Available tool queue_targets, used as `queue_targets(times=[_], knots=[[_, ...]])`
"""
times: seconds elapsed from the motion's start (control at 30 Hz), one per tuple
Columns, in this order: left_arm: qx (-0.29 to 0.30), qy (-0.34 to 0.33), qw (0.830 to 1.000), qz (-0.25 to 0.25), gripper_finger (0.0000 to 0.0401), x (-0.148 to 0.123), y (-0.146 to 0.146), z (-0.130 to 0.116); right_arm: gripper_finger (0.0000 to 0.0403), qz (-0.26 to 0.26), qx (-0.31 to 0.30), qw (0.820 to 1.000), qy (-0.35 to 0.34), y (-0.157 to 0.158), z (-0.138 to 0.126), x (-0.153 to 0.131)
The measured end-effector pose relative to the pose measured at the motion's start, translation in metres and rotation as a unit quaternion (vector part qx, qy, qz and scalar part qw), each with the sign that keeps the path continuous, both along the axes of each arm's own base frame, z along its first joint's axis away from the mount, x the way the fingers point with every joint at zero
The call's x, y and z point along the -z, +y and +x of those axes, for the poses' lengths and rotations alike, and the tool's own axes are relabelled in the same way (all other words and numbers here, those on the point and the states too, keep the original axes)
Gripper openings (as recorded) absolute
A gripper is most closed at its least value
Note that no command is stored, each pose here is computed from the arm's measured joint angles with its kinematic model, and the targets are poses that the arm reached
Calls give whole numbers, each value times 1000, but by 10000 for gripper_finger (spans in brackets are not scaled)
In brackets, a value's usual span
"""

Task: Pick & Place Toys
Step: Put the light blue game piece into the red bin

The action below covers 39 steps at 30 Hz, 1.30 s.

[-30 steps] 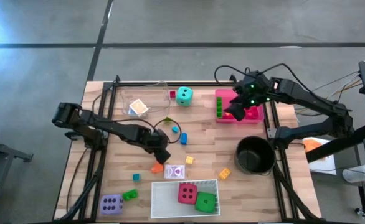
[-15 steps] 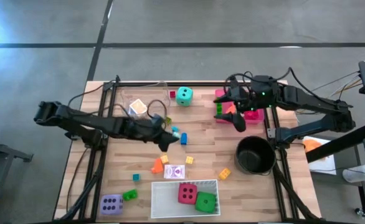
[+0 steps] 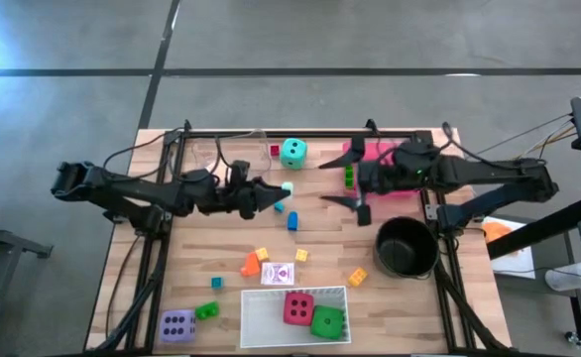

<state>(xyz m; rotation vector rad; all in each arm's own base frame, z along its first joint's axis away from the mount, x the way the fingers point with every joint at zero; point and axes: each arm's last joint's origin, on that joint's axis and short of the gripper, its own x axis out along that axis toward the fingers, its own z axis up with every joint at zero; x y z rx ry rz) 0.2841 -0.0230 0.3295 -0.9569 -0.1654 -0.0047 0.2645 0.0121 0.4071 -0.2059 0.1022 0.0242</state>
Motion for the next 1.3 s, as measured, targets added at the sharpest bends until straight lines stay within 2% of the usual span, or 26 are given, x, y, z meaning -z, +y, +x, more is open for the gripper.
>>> queue_targets(times=[0.17, 0.4, 0.67, 0.93, 1.1, 1.3], knots=[[-3, -22, 1000, -3, 135, -14, 2, 1, 311, -21, 31, 999, 7, 11, 19, 3], [-2, -45, 999, 8, 135, -35, 2, 1, 311, -25, 31, 999, -1, 15, 37, -8], [-2, -36, 999, 5, 135, -40, 2, 2, 311, -43, 28, 999, -6, 18, 56, -19], [-2, -38, 999, -9, 135, -39, 3, 2, 311, -41, 29, 999, -13, 18, 58, -25], [-4, -57, 998, -31, 135, -37, 5, 12, 311, -36, 29, 999, -12, 19, 58, -25], [8, -60, 998, -26, 135, -42, 4, 27, 311, -35, 28, 999, -13, 19, 58, -25]])
